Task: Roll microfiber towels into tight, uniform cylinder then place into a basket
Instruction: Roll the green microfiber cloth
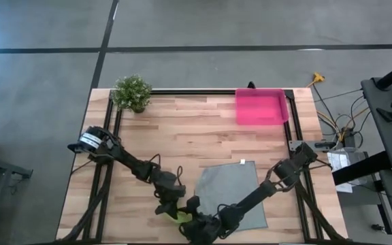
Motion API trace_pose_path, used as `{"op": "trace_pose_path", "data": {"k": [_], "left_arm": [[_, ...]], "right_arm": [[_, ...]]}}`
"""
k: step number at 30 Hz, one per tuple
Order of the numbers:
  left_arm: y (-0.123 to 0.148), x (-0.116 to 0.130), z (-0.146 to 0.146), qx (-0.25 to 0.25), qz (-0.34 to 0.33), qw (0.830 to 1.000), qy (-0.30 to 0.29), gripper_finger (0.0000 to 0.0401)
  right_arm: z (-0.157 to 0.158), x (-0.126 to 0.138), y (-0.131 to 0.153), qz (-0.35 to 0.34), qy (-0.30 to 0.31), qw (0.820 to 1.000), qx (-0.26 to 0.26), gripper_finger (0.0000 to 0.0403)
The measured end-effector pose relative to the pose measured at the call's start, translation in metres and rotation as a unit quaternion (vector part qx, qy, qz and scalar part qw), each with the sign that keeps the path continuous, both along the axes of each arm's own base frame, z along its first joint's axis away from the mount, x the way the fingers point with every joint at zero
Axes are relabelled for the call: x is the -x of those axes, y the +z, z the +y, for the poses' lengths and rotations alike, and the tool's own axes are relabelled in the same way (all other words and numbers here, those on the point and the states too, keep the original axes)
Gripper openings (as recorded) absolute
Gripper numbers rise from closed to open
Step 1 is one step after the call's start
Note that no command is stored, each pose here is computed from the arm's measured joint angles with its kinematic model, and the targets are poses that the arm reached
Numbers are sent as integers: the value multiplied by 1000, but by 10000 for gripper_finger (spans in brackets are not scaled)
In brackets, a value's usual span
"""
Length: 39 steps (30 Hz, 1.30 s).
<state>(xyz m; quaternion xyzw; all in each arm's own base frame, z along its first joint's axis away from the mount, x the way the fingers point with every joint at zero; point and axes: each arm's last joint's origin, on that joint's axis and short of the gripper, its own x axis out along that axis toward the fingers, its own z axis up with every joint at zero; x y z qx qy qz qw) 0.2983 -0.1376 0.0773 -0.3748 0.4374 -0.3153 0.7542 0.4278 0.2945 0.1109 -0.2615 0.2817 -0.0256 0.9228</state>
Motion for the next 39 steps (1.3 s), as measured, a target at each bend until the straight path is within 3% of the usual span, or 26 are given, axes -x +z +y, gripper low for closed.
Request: {"op": "trace_pose_path", "data": {"k": [4, 8, 13, 23, 35, 39], "left_arm": [[9, -2, 4, 48, -31, 998, 15, 12], [18, -1, 9, 100, -46, 993, 39, 12], [19, -1, 9, 112, -40, 992, 47, 12], [26, -2, 8, 149, -39, 988, 31, 13], [29, -3, 11, 152, -52, 987, 16, 14], [36, -3, 16, 146, -101, 984, -16, 31]], "right_arm": [[4, 4, 1, 9, 13, 999, 50, 248], [2, 8, 1, 17, -11, 998, 65, 236], [1, 8, -3, 24, -12, 997, 69, 203], [-1, 9, 4, 28, -14, 996, 80, 28], [-7, 6, 9, 31, -21, 996, 76, 15], [-13, 2, 19, 39, -16, 999, -13, 14]]}}
